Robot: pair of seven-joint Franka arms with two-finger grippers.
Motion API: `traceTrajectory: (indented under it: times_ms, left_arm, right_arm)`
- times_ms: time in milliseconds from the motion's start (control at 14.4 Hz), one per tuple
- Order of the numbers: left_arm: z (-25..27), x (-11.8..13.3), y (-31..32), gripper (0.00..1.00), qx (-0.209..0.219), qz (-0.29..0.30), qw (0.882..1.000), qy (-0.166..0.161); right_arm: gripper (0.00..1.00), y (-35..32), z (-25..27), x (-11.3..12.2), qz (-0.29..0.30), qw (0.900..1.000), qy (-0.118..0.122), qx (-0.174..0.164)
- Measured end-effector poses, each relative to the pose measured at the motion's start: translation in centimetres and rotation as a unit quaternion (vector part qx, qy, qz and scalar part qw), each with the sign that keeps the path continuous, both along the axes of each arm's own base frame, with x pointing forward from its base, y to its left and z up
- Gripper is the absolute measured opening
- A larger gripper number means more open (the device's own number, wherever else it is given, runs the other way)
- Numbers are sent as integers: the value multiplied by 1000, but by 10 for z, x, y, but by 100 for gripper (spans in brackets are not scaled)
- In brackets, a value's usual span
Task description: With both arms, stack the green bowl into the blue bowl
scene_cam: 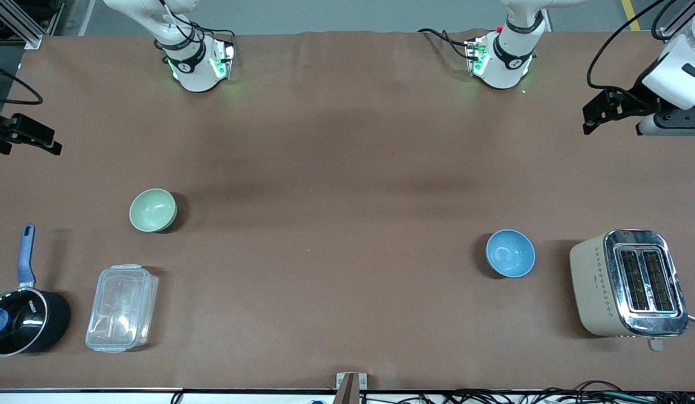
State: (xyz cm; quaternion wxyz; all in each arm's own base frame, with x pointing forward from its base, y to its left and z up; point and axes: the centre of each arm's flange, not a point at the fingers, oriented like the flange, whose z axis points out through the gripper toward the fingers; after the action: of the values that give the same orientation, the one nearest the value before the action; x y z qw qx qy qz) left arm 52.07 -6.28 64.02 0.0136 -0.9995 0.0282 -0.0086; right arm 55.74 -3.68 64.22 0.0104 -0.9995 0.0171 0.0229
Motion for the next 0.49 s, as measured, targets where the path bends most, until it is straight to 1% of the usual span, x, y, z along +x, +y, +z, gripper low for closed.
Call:
traceTrajectory:
  times_ms: [278,348,487]
  left_arm:
    - [-4,9,8,100,-2,7,1000,3]
    - [-9,13,11,100,-2,10,1000,8]
    - [-36,27,14,100,-3,12,999,31]
  right_arm:
    - [100,0,0,0,0,1000,0,0]
    - [100,0,0,0,0,1000,0,0]
    - [100,0,0,0,0,1000,1,0]
